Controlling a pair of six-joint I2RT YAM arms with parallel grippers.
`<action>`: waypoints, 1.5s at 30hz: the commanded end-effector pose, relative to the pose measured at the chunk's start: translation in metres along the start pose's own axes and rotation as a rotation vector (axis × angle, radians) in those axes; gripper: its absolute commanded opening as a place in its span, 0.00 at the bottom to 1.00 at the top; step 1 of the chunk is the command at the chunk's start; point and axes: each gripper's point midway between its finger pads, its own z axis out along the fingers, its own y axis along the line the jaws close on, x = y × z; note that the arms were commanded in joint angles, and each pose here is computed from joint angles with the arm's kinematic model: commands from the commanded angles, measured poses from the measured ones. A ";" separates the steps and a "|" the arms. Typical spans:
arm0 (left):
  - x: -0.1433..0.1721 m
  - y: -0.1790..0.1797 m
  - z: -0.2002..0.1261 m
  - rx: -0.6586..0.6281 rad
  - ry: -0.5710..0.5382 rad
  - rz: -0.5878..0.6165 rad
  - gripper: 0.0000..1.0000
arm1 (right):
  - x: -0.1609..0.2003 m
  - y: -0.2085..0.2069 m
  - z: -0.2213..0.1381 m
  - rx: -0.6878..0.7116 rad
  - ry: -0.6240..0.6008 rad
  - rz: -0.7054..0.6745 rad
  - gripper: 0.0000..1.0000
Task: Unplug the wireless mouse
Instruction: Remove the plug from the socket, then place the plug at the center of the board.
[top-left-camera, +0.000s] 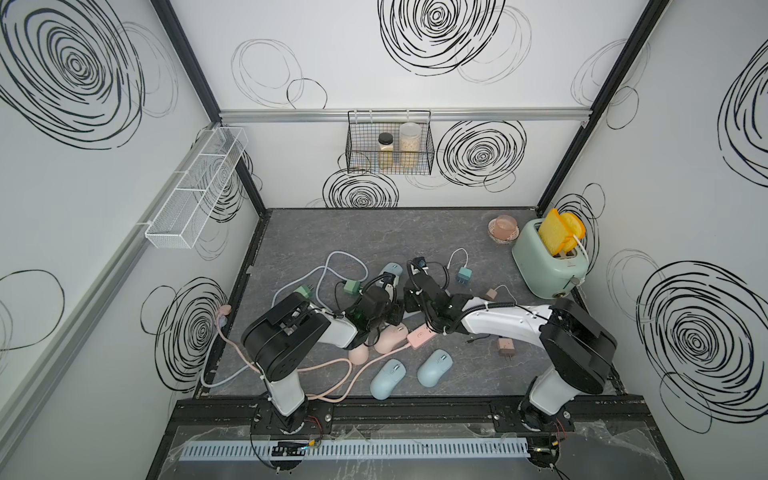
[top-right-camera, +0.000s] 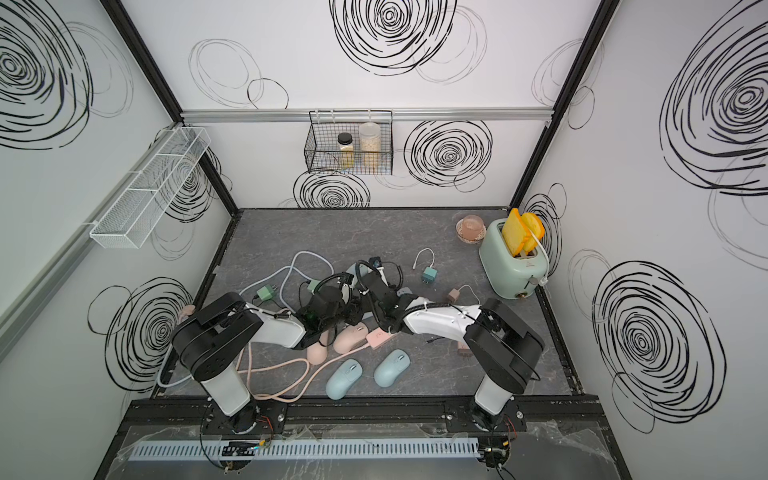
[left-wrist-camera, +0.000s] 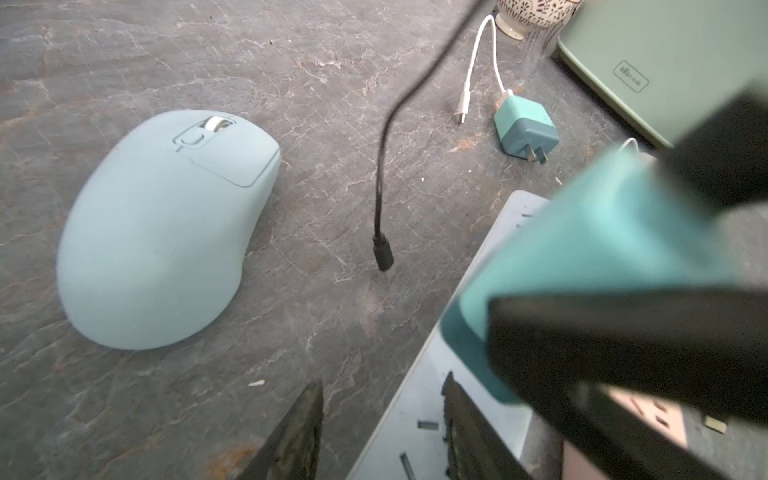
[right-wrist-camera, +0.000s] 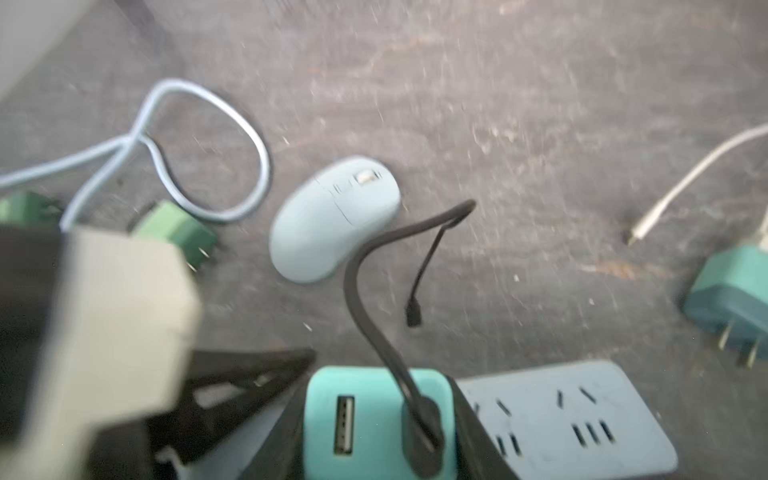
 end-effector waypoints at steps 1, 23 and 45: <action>0.063 0.012 0.000 -0.025 0.219 -0.010 0.51 | -0.023 -0.011 -0.006 0.099 -0.112 0.043 0.00; -0.130 -0.030 -0.128 0.061 -0.364 -0.048 0.97 | -0.001 -0.046 0.065 -0.106 0.392 0.076 0.00; -0.155 0.014 -0.202 -0.115 -0.571 -0.136 0.97 | -0.117 -0.051 0.016 -0.089 0.025 0.129 0.91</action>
